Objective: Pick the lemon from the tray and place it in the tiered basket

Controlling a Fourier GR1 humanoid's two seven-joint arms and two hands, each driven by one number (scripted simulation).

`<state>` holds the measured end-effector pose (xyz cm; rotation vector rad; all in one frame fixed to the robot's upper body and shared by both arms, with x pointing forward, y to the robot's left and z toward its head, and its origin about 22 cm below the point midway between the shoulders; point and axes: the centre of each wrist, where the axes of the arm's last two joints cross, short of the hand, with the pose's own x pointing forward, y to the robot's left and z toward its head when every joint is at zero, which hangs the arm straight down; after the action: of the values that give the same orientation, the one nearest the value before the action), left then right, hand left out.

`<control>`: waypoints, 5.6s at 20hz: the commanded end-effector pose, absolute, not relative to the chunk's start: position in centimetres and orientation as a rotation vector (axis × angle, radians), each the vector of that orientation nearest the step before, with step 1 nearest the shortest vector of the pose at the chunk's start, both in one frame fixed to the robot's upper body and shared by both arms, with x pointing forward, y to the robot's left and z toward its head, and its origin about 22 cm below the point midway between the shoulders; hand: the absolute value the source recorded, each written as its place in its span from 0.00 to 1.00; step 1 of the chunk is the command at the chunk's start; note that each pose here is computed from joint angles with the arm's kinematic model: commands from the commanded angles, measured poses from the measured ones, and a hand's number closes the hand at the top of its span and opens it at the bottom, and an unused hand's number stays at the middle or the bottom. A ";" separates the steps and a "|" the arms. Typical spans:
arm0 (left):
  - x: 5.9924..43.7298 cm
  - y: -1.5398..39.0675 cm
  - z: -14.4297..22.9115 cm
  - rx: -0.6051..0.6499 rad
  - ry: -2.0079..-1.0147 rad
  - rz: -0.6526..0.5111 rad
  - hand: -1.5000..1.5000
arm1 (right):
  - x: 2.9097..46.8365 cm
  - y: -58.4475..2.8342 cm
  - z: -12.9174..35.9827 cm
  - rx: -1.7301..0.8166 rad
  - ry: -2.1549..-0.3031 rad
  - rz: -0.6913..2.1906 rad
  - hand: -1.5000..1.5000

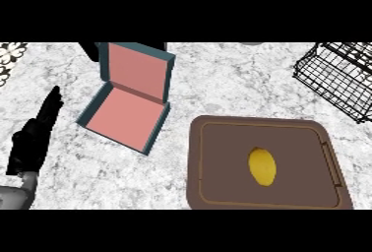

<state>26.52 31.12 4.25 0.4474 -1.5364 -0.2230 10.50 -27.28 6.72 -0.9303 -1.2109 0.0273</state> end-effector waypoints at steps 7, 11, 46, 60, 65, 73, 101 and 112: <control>28.5 28.2 4.6 0.407 -1.564 -0.250 0.50 | 11.7 -22.9 14.0 -0.951 -0.928 0.116 0.00; 28.4 29.3 3.1 0.425 -1.554 -0.263 0.50 | 15.6 -21.6 14.4 -0.928 -0.839 0.129 0.00; 26.6 29.5 2.8 0.419 -1.520 -0.233 0.50 | 20.7 -14.0 9.2 -1.010 -0.562 0.353 0.00; 27.4 29.6 2.4 0.446 -1.532 -0.253 0.50 | 21.0 -15.4 8.4 -0.955 -0.538 0.346 0.00; 27.4 30.2 3.6 0.448 -1.542 -0.240 0.50 | 22.4 -15.2 4.7 -0.924 -0.527 0.339 0.00; 28.1 28.2 2.3 0.413 -1.526 -0.221 0.50 | 24.6 -15.1 3.8 -0.843 -0.512 0.340 0.00; 29.4 26.9 3.9 0.368 -1.596 -0.310 0.50 | 40.4 -16.7 15.7 -1.130 -0.917 0.013 1.00; 29.9 27.6 4.3 0.377 -1.581 -0.294 0.50 | 45.0 -17.2 25.2 -1.575 -1.041 -0.148 1.00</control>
<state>29.69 27.13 4.02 0.3672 -1.5849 -0.2988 43.86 -17.83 22.03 -1.4877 -1.0644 0.0177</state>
